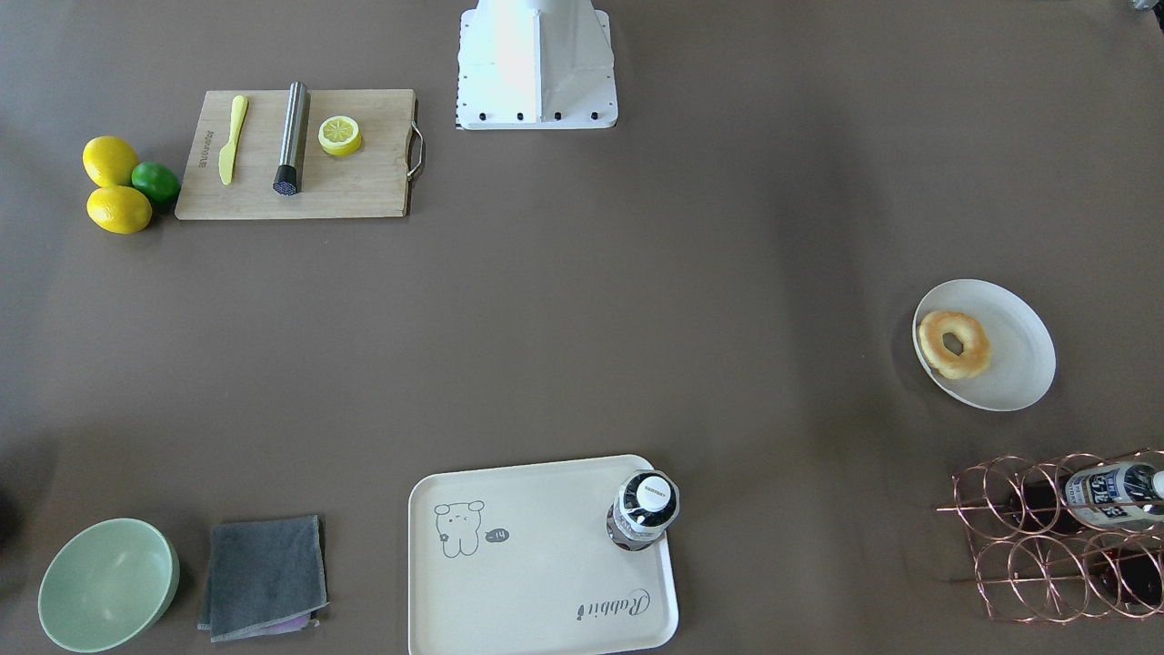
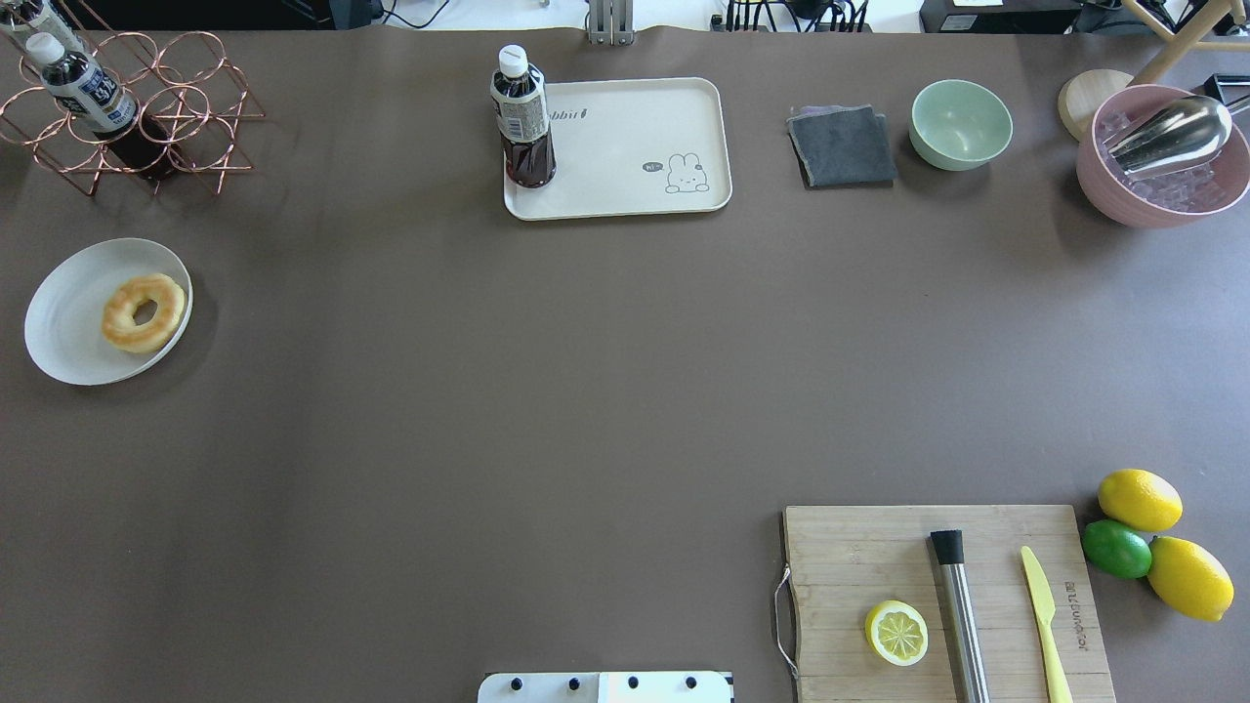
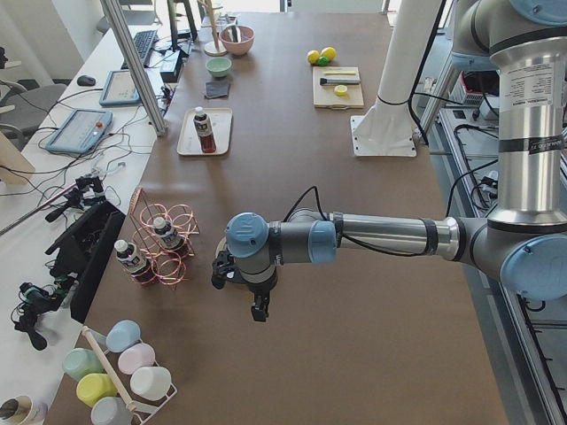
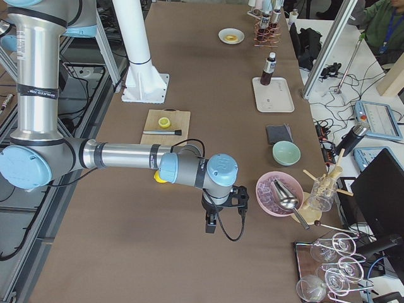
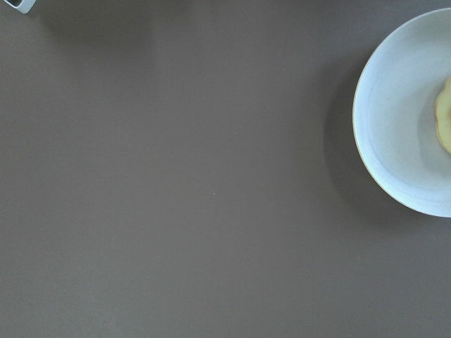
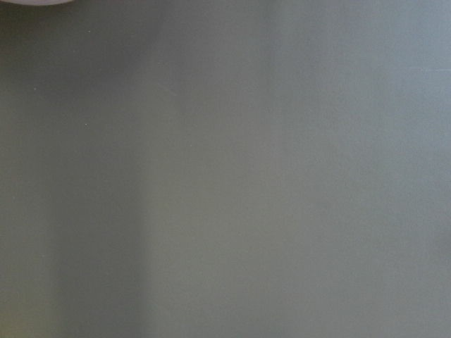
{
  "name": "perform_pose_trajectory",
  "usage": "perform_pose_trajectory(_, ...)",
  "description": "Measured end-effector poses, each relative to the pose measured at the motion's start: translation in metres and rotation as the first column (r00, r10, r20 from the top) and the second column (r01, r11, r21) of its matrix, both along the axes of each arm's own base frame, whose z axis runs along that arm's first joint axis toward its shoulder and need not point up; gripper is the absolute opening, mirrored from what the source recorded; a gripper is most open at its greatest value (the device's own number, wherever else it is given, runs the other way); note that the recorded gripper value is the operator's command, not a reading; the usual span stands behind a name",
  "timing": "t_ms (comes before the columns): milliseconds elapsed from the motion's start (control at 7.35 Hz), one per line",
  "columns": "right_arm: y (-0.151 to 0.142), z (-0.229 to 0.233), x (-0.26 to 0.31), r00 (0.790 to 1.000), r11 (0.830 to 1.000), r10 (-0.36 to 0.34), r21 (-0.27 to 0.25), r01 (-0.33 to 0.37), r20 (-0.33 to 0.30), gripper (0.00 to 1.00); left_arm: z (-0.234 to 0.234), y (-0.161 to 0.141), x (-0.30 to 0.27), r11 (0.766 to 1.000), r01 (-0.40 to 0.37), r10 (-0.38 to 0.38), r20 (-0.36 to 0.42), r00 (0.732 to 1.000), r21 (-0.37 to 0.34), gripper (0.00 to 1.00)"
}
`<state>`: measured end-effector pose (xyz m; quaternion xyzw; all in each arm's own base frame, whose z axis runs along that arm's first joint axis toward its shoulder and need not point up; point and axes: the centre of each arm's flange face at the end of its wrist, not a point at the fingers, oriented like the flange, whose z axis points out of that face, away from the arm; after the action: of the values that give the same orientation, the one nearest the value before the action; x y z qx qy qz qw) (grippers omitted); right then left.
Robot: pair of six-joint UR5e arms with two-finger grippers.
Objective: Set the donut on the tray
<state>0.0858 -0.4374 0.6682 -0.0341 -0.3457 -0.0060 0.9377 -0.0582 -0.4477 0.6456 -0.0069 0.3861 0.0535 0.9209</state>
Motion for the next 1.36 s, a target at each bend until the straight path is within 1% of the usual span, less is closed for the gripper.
perform_pose_trajectory(272,0.000,0.000,0.000,1.000,1.000,0.000,0.000,0.000,0.000,1.00,-0.001,0.000,0.000,1.000,-0.001,0.001,0.000,1.000,0.002,0.98)
perform_pose_trajectory(680,0.000,0.000,0.000,1.000,1.000,0.001,0.000,-0.001,0.001,1.00,-0.011,-0.008,0.001,1.000,-0.003,0.003,0.000,1.000,0.027,0.98)
perform_pose_trajectory(816,0.000,-0.001,0.000,1.000,1.000,0.004,-0.001,-0.004,0.006,1.00,-0.023,-0.019,0.002,0.998,-0.004,0.004,-0.001,1.000,0.067,0.98)
perform_pose_trajectory(952,0.000,-0.001,0.000,1.000,1.000,0.008,-0.003,-0.008,0.010,1.00,-0.032,-0.034,0.004,0.992,-0.005,0.005,-0.003,1.000,0.124,0.98)
perform_pose_trajectory(1088,0.000,-0.001,0.000,1.000,1.000,0.010,-0.005,-0.010,0.011,1.00,-0.033,-0.046,0.005,0.986,-0.006,0.007,-0.006,1.000,0.166,0.98)
perform_pose_trajectory(1361,-0.004,-0.005,0.000,1.000,1.000,0.012,0.002,-0.012,0.012,1.00,-0.029,-0.056,0.006,0.979,-0.006,0.008,-0.013,1.000,0.204,0.98)
